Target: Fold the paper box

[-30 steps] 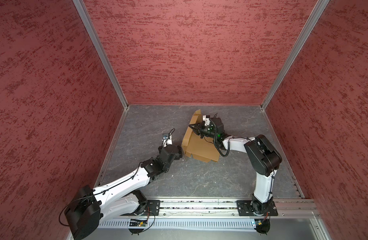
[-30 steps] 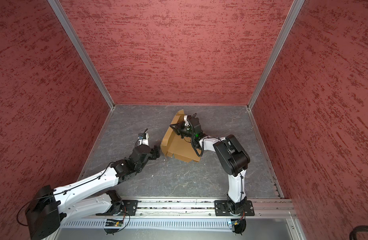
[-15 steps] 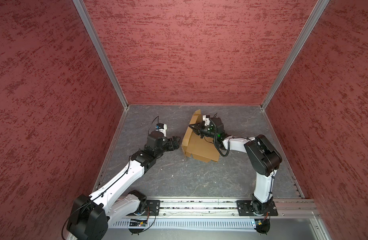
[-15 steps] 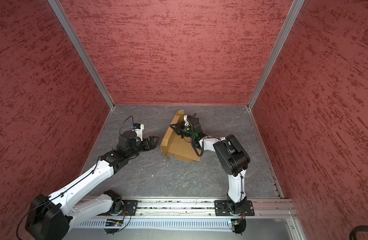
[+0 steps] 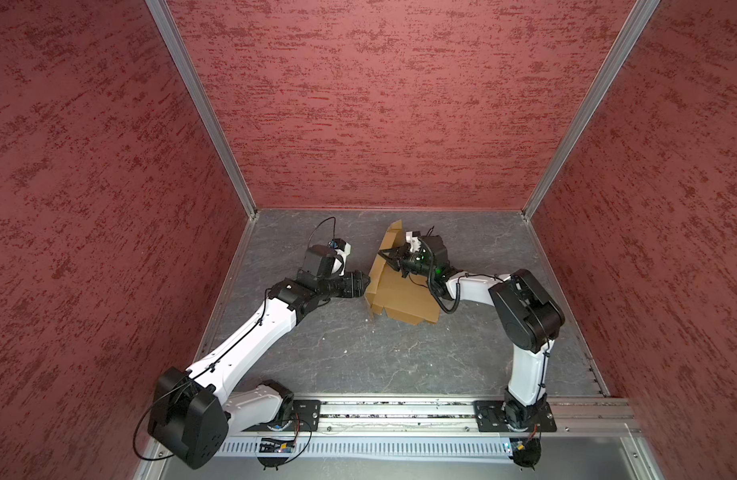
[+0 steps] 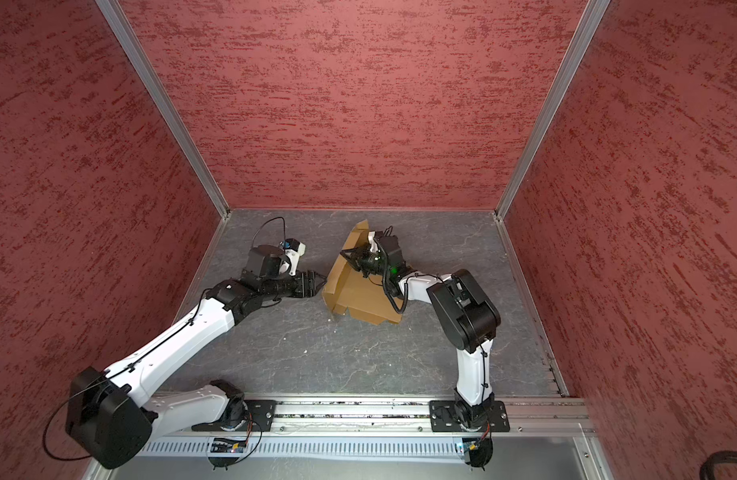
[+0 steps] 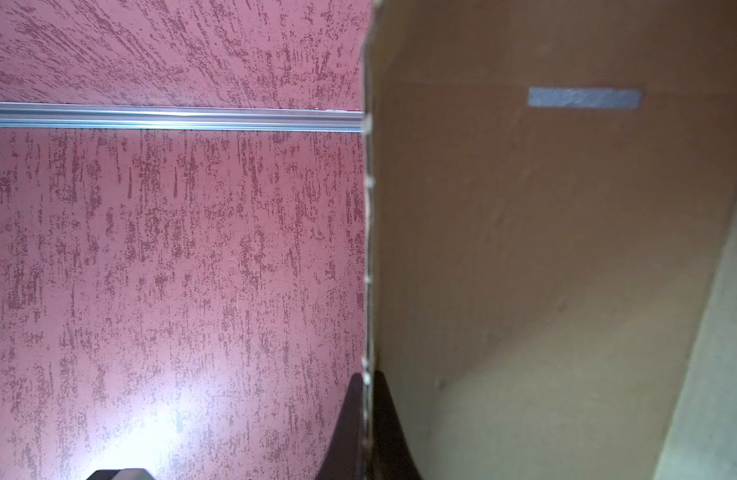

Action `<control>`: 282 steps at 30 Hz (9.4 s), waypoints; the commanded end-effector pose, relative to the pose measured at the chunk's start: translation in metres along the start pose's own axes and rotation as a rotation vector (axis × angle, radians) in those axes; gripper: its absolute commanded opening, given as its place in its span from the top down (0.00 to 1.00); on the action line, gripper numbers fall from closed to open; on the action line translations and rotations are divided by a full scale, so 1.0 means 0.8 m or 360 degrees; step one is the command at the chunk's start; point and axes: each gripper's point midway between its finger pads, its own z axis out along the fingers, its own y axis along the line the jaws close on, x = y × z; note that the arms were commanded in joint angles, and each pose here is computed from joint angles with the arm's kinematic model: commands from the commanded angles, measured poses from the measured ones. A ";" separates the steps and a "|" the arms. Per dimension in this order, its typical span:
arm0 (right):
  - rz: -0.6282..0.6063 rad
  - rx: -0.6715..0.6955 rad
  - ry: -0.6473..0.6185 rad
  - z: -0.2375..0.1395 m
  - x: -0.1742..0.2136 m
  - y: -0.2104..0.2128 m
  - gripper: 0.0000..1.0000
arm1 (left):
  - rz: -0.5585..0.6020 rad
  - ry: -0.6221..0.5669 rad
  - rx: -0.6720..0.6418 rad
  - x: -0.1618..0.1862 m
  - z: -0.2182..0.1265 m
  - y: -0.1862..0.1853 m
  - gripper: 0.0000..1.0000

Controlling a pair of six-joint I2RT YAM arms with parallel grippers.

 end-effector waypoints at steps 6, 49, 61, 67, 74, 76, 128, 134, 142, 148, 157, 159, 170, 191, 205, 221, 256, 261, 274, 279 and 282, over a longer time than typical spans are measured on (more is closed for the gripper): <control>0.0029 0.0015 -0.0027 0.003 -0.010 -0.009 0.96 | 0.0152 0.0137 -0.0045 0.015 0.020 0.002 0.25; 0.0066 0.0012 -0.0012 0.005 -0.004 -0.042 0.97 | 0.0121 0.0041 -0.0327 0.000 -0.015 0.014 0.33; 0.0066 0.0002 0.0000 0.006 -0.002 -0.045 0.97 | 0.0208 0.0170 -0.0549 0.088 -0.021 0.038 0.33; 0.0071 0.0010 -0.0003 0.005 -0.002 -0.047 0.97 | 0.0281 0.0140 -0.0529 0.102 0.013 0.024 0.31; 0.0071 0.0030 -0.0019 0.003 -0.003 -0.051 0.98 | 0.0342 0.0085 -0.0531 0.096 0.050 0.008 0.30; 0.0074 0.0027 -0.0022 0.003 -0.003 -0.051 0.98 | 0.0355 0.0076 -0.0543 0.095 0.059 0.006 0.30; 0.0118 0.0012 -0.0052 -0.004 -0.003 -0.051 0.99 | 0.0490 -0.0103 -0.0429 0.104 0.033 0.005 0.26; 0.0128 0.0024 -0.0055 -0.005 -0.002 -0.054 0.99 | 0.0489 -0.0083 -0.0475 0.115 0.024 0.017 0.32; 0.0121 0.0028 -0.0057 -0.005 -0.002 -0.052 0.99 | 0.0511 -0.0072 -0.0472 0.121 0.039 0.026 0.35; 0.0122 0.0031 -0.0062 -0.007 -0.002 -0.053 0.99 | 0.0529 -0.0093 -0.0443 0.108 0.070 0.025 0.39; 0.0126 0.0040 -0.0080 -0.009 -0.003 -0.054 0.99 | 0.0561 -0.0115 -0.0364 0.090 0.102 0.012 0.43; 0.0128 0.0045 -0.0083 -0.009 -0.002 -0.056 0.99 | 0.0560 -0.0118 -0.0348 0.089 0.106 0.008 0.44; 0.0133 0.0054 -0.0088 -0.009 -0.001 -0.059 1.00 | 0.0529 -0.0191 -0.0341 0.080 0.115 -0.001 0.47; 0.0157 0.0043 -0.0109 -0.013 -0.001 -0.060 1.00 | 0.0580 -0.0385 -0.0496 0.065 0.113 -0.031 0.57; 0.0175 0.0033 -0.0125 -0.017 0.000 -0.062 1.00 | 0.0593 -0.0424 -0.0590 0.064 0.125 -0.034 0.48; 0.0198 0.0007 -0.0141 -0.019 0.000 -0.062 1.00 | 0.0701 -0.0442 -0.0772 0.055 0.139 -0.036 0.35; 0.0106 -0.0095 -0.0063 -0.062 0.010 -0.057 1.00 | 0.0974 -0.0525 -0.1139 0.073 0.155 -0.043 0.31; 0.0082 -0.0059 -0.0045 -0.070 0.014 -0.060 1.00 | 0.0963 -0.0553 -0.1195 0.075 0.150 -0.036 0.32; 0.0005 0.0043 -0.0053 -0.087 0.011 -0.066 1.00 | 0.0983 -0.0548 -0.1250 0.085 0.152 -0.024 0.48; -0.0001 0.0046 -0.0053 -0.081 0.007 -0.062 1.00 | 0.0985 -0.0542 -0.1269 0.086 0.157 -0.021 0.54; -0.0006 0.0048 -0.0054 -0.080 0.005 -0.061 1.00 | 0.0965 -0.0547 -0.1270 0.082 0.159 -0.021 0.56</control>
